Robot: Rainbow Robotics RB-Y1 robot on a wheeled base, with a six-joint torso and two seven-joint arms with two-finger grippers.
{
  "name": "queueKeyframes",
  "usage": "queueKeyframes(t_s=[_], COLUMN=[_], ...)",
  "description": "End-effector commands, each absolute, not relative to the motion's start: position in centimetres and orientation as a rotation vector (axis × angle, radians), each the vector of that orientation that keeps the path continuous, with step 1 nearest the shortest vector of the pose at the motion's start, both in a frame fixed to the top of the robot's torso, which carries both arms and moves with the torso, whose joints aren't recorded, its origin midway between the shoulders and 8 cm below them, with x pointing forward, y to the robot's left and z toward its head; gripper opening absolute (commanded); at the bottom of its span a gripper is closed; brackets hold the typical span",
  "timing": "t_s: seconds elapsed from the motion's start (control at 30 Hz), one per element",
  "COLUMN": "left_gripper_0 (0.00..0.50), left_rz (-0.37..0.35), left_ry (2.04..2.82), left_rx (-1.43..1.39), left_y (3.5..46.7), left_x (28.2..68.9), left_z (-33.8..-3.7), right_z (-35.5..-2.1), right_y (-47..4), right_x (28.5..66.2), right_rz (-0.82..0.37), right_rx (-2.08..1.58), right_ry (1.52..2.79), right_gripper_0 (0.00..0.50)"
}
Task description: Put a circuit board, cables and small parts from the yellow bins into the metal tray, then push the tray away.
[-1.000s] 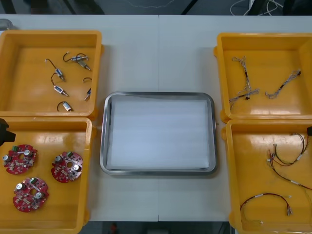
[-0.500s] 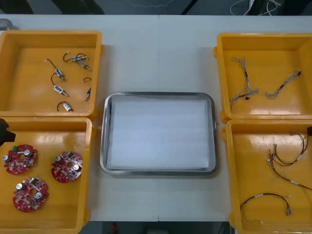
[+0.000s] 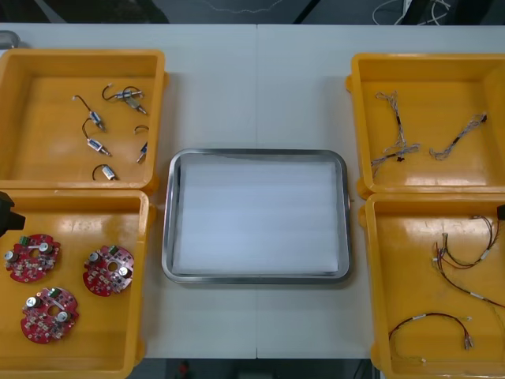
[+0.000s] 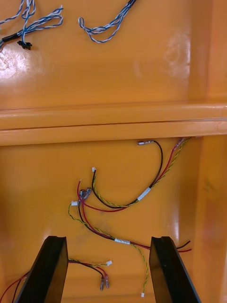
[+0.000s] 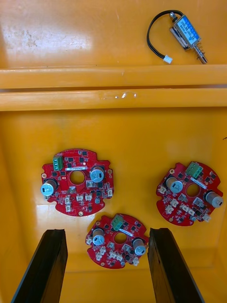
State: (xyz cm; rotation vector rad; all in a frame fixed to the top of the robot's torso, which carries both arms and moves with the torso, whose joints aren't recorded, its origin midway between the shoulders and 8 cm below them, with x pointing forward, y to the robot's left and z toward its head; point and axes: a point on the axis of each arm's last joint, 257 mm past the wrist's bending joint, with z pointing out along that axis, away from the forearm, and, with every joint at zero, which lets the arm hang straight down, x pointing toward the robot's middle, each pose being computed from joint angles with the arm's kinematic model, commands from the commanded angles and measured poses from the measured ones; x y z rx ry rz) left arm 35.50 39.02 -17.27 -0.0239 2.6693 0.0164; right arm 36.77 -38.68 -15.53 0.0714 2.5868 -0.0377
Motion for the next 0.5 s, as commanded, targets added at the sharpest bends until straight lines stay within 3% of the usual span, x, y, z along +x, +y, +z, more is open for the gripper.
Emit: queueKeyframes(t_s=[0.03,0.5], left_gripper_0=[0.500,0.500], left_rz=[-0.003,-0.003], left_ry=[2.648,2.648], left_rx=[-0.079,-0.079], left_y=[38.42,38.42], left_x=[36.15,36.15], left_z=[-16.60,-16.60], right_z=[-13.70,-13.70], right_y=[-38.79,-38.79], right_x=[37.16,37.16], right_rz=[-0.102,-0.102], right_rx=[-0.029,-0.029], right_ry=[2.552,2.552], right_gripper_0=[0.500,0.500])
